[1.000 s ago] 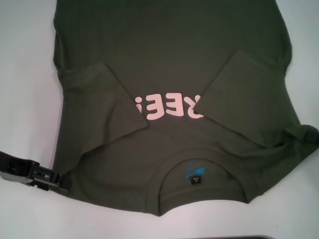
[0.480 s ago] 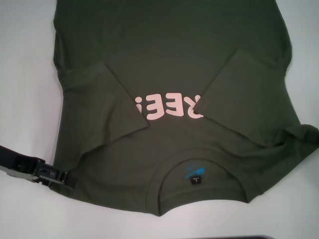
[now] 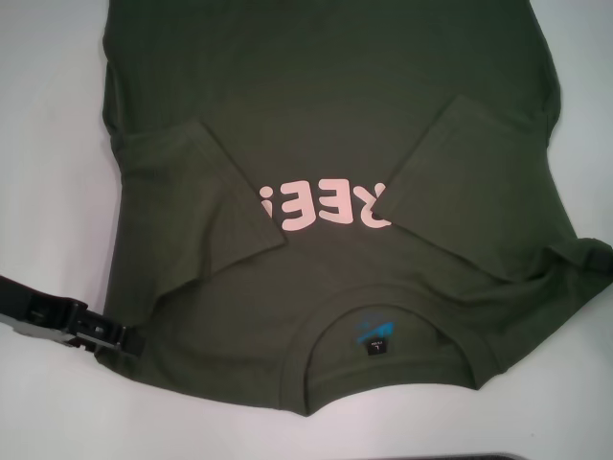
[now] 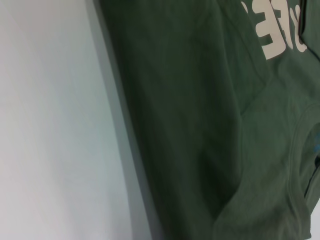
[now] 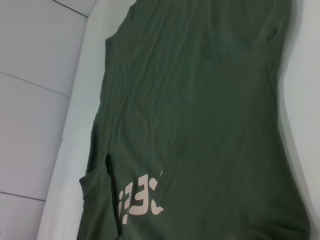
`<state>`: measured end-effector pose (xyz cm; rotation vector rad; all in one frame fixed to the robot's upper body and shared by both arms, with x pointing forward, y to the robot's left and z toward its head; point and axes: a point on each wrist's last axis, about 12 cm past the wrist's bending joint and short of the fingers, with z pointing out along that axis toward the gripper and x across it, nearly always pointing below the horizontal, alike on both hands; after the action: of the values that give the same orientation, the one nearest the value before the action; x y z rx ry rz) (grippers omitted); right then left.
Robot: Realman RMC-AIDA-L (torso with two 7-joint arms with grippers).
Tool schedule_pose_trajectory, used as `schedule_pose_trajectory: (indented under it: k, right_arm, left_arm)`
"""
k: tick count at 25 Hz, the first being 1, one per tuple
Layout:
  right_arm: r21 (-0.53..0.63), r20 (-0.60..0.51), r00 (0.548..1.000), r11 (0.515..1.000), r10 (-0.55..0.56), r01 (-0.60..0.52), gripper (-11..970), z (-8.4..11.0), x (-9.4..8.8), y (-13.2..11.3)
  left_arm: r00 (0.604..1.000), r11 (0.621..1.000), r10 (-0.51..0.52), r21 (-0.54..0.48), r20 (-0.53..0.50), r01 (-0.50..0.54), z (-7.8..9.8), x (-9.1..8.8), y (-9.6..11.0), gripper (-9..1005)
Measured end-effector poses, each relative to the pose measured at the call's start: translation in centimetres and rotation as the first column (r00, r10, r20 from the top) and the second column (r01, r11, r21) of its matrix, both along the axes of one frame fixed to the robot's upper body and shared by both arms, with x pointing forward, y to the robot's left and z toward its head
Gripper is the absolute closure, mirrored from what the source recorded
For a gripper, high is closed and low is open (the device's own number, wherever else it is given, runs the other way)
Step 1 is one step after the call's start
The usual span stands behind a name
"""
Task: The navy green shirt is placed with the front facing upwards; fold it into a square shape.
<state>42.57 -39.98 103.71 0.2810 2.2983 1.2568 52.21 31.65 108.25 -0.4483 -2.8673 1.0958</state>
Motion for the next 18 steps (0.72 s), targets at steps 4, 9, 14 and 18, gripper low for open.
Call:
schedule_pose_trajectory:
  k: [4, 9, 14, 18]
  right_arm:
    - [0.000, 0.002, 1.000, 1.000, 0.002, -0.002, 907, 0.04, 0.12, 0.05]
    - [0.000, 0.004, 1.000, 1.000, 0.004, -0.004, 907, 0.08, 0.23, 0.09]
    - [0.000, 0.005, 1.000, 1.000, 0.006, -0.006, 907, 0.10, 0.30, 0.12]
    - [0.000, 0.006, 1.000, 1.000, 0.006, -0.006, 908, 0.12, 0.36, 0.14]
  left_arm:
    - [1.000, 1.000, 0.001, 0.002, 0.000, -0.001, 0.00, 0.01, 0.02, 219]
    - [1.000, 1.000, -0.004, 0.002, 0.002, 0.004, 0.03, 0.09, -0.09, 308]
    - [1.000, 1.000, -0.016, -0.005, 0.000, 0.016, -0.03, 0.13, -0.35, 311]
    - [1.000, 1.000, 0.015, 0.010, 0.012, -0.015, 0.01, 0.46, -0.03, 314]
